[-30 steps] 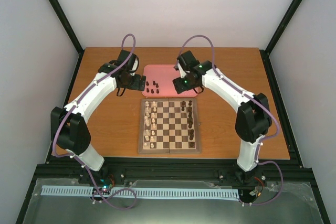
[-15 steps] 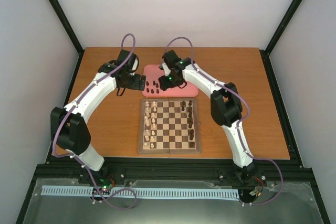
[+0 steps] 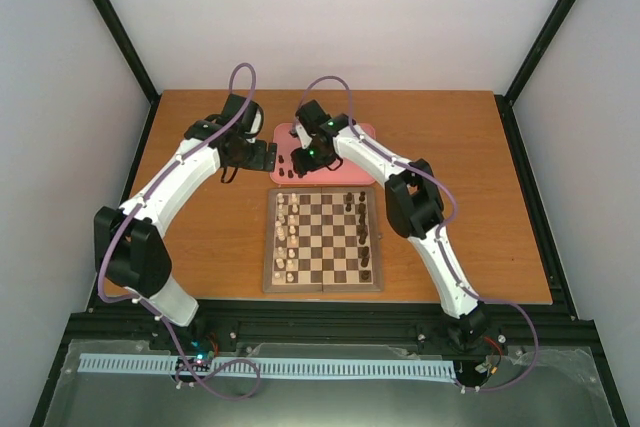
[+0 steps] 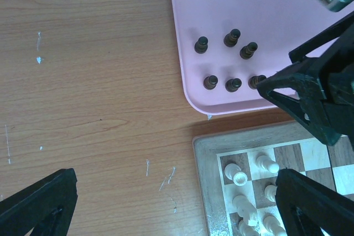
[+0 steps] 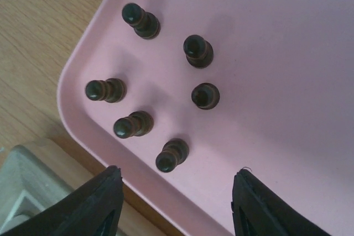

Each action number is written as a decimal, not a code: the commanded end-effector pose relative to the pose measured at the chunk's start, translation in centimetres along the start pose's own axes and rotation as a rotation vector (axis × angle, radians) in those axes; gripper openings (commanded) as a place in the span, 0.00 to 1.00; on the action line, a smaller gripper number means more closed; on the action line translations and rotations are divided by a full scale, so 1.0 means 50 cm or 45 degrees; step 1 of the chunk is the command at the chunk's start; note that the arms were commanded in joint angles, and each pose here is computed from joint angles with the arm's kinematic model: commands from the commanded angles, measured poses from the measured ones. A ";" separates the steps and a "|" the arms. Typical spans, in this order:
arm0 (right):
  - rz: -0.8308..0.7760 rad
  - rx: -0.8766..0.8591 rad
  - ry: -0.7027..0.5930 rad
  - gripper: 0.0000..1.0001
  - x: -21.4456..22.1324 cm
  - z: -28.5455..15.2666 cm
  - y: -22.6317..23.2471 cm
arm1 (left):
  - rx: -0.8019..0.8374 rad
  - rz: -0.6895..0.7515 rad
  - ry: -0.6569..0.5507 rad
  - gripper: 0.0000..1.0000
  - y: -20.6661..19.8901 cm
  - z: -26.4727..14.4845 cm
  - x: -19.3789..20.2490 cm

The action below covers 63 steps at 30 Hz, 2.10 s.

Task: Set up the chess pieces on the board
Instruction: Pick up the chess piece from the storage box, then place the chess piece on the chessboard.

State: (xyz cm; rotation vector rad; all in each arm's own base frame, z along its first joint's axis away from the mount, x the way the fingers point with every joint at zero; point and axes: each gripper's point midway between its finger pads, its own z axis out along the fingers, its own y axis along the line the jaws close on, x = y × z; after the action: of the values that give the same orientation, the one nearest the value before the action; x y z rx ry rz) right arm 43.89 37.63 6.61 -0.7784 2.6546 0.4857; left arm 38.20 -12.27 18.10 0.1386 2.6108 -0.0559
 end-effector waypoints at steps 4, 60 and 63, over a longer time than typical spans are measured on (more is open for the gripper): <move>0.010 -0.013 0.016 0.52 -0.001 0.038 -0.002 | 0.005 -0.011 -0.072 1.00 -0.003 -0.037 -0.027; -0.011 0.134 0.148 0.03 0.209 -0.241 0.018 | 0.003 -0.005 -0.068 1.00 -0.003 -0.031 -0.024; 0.007 0.123 0.186 0.03 0.270 -0.247 0.026 | 0.007 -0.005 -0.062 1.00 -0.005 -0.027 -0.020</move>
State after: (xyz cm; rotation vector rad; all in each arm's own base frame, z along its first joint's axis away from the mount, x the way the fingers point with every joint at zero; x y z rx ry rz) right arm 33.13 28.88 14.01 -0.7846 2.7249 0.3439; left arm 38.21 -12.09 18.46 0.1337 2.5994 -0.0471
